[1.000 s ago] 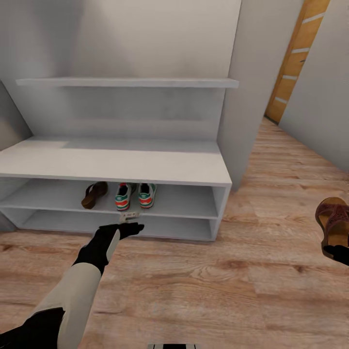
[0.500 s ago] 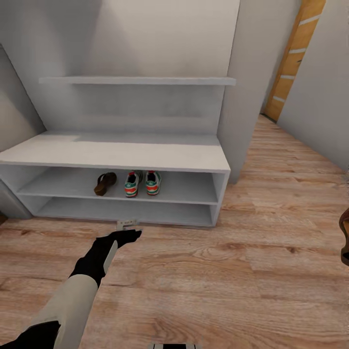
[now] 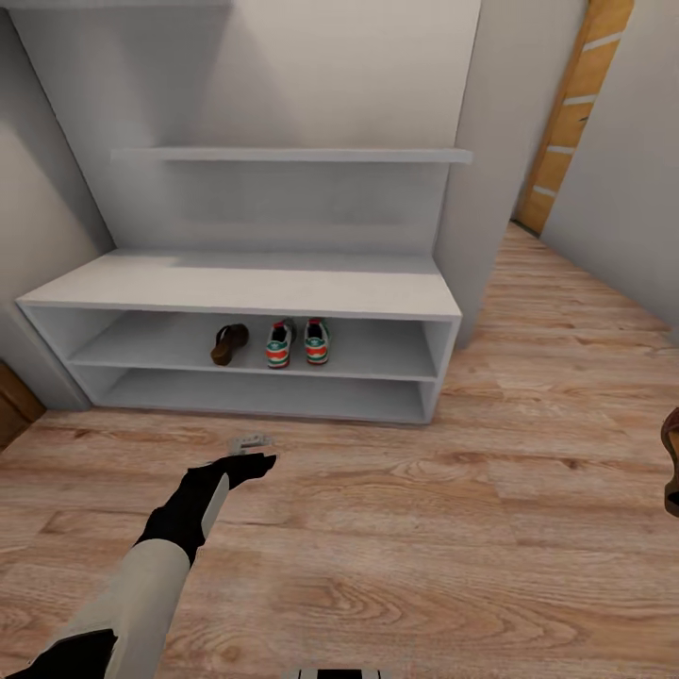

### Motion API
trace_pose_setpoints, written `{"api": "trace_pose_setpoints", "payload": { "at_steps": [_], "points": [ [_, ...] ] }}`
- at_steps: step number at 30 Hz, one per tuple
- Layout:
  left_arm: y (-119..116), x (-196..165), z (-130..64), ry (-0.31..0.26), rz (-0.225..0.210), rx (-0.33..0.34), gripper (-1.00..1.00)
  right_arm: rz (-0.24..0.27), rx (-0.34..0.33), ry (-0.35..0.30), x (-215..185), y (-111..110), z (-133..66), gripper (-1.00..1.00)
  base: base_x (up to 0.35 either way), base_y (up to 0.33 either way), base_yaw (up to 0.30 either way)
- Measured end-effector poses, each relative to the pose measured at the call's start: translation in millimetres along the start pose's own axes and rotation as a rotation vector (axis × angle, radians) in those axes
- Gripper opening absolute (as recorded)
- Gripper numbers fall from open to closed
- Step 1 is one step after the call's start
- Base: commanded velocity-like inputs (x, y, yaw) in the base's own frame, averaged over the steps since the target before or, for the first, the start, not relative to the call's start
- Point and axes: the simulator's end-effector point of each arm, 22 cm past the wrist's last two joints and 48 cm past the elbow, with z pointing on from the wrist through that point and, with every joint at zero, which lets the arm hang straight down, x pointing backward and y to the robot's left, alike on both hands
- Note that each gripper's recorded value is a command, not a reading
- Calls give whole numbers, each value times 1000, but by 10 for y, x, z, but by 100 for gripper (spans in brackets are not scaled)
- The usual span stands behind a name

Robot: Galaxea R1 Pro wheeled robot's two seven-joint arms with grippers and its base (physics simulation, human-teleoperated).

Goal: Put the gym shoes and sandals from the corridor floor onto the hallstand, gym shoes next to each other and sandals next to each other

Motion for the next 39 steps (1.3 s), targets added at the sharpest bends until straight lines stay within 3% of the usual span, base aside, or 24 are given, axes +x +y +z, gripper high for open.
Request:
{"api": "trace_pose_setpoints", "payload": {
  "at_steps": [21,31,39],
  "points": [
    [8,3,0,2,0,0,100,-1,2,0,2,-4,1,-100,-65,164,0],
    [6,2,-1,1,-1,1,100,-44,76,11,20,-167,-6,-100,-54,298,0],
    [16,-1,-4,1,-2,0,100,-48,84,12,22,-185,-9,-100,75,316,0]
  ]
}}
